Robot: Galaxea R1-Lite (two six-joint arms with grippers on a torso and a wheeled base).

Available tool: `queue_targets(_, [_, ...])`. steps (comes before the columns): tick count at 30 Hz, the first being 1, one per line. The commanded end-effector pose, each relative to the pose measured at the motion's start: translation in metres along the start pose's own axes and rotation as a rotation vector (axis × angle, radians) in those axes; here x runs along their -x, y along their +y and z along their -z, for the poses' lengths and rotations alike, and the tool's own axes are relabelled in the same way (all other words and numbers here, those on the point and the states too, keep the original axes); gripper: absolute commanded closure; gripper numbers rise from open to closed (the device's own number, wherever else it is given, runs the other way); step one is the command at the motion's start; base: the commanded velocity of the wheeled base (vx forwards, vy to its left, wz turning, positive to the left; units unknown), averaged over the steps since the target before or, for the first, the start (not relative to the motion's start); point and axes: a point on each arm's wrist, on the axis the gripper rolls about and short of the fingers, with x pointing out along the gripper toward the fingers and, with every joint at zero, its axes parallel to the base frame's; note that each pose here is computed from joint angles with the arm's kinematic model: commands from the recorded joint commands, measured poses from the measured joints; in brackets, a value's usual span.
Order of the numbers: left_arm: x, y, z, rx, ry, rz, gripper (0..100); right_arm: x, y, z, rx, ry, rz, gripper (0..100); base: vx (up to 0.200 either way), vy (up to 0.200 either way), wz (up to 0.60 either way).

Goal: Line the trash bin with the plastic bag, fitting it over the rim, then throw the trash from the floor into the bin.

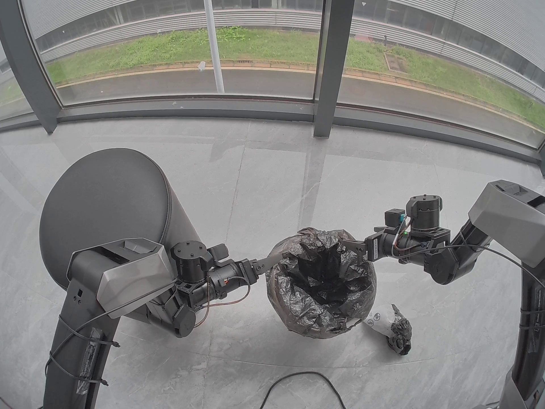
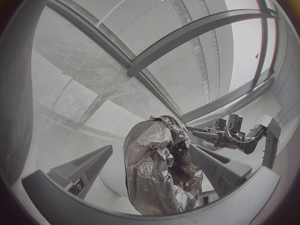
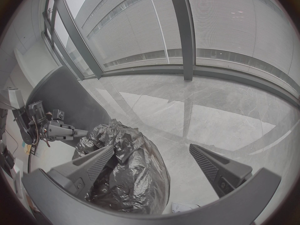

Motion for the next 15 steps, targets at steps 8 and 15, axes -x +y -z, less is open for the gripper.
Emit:
queue_targets(8, [0.005,0.018,0.027,0.021,0.069,-0.13,0,0.011,-0.015,0.005,-0.014,0.019,0.04,0,0.0,0.0,0.0])
queue_targets(15, [0.0,0.025,0.029,0.019,0.061,-0.167,0,0.03,-0.009,0.004,-0.02,0.03,0.037,0,0.0,0.0,0.0])
